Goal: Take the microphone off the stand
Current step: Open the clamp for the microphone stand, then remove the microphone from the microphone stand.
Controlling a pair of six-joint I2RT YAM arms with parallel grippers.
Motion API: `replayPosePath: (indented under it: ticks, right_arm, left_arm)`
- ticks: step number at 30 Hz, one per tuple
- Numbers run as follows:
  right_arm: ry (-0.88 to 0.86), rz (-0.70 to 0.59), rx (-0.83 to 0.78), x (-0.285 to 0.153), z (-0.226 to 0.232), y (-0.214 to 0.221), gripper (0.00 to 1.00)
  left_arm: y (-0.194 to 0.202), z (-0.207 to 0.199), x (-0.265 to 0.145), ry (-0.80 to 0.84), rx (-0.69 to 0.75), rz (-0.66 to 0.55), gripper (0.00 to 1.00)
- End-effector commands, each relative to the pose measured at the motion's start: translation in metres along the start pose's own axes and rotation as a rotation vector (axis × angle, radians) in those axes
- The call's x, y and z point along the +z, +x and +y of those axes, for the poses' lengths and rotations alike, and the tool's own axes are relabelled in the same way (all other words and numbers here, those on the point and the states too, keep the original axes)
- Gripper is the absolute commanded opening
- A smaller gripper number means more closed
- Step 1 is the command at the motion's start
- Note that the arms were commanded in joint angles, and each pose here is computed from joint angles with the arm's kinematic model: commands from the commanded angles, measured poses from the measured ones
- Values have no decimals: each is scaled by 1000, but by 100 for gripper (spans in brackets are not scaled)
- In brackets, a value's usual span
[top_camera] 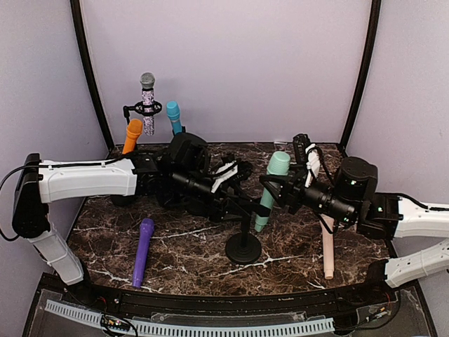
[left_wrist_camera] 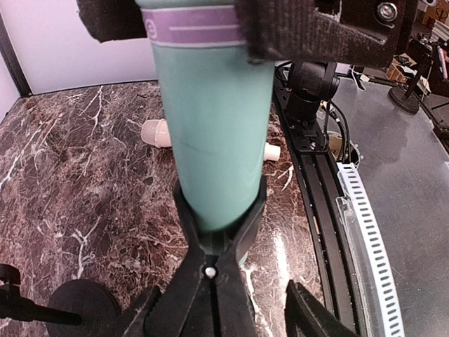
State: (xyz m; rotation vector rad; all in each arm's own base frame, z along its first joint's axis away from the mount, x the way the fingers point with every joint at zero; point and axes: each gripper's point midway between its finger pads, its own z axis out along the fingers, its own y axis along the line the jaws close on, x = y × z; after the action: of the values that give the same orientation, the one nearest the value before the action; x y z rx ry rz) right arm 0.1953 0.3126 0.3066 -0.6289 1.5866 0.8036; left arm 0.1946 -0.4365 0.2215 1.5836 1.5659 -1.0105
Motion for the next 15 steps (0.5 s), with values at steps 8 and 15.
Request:
replayPosePath:
  ticks: [8, 15]
  right_arm:
    - [84, 56, 8, 1, -11, 3, 0]
    - [140, 36, -1, -17, -23, -7, 0]
  left_arm:
    - [-14, -7, -12, -1, 47, -35, 33]
    - [-3, -8, -10, 2, 32, -8, 4]
